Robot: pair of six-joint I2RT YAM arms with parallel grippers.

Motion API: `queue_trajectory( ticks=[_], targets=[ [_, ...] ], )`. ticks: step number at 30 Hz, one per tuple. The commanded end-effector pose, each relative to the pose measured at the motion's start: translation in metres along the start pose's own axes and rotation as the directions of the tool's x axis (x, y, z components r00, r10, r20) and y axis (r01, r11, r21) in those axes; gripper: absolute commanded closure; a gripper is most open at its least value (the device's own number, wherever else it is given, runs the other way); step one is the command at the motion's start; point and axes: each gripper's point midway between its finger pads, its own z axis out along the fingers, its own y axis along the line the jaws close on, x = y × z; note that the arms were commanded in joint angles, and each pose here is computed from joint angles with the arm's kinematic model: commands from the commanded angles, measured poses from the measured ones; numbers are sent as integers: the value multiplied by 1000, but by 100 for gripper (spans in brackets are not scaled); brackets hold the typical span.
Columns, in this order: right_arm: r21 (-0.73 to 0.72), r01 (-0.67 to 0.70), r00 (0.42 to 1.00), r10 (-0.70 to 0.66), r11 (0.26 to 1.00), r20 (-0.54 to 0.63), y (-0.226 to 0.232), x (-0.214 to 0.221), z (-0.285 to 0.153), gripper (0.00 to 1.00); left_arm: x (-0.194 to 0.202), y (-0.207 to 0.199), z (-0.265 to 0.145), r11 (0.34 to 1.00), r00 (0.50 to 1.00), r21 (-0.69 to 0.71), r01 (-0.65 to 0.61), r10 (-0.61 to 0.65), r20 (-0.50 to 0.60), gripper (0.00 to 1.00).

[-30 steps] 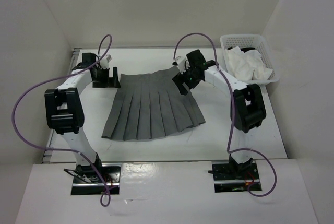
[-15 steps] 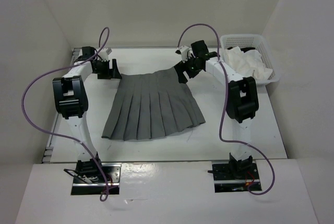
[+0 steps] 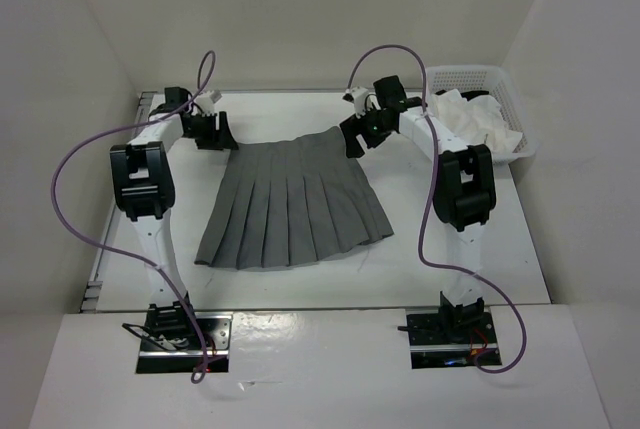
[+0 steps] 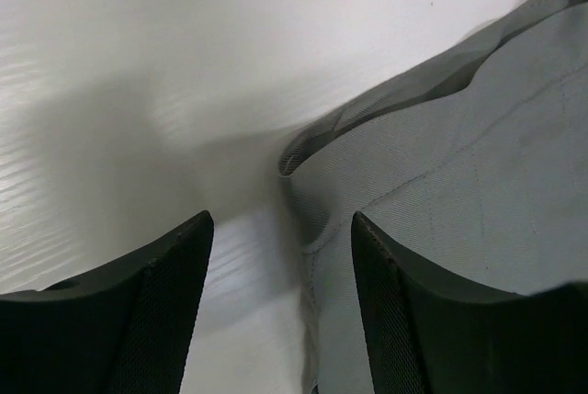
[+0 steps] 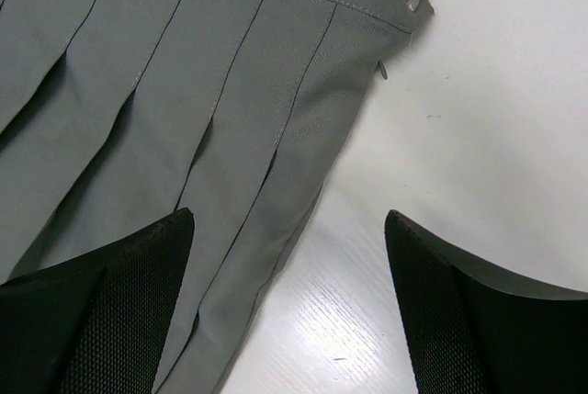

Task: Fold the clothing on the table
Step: Fold the skirt

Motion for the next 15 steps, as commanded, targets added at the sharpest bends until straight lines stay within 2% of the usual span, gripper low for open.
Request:
queue_trajectory(
  ticks=[1,8,15],
  targets=[
    [-9,21,999,-21,1000,41,-1,-18,-7,12,4,-15,11,997,999,71,-32,33,-23,31],
    [-22,18,999,-17,1000,37,0,-17,-5,12,8,-20,22,995,998,92,-37,40,-38,36],
    [-40,9,999,-8,999,40,-3,-15,2,13,8,-22,30,994,998,107,-37,43,-47,54]
  ],
)
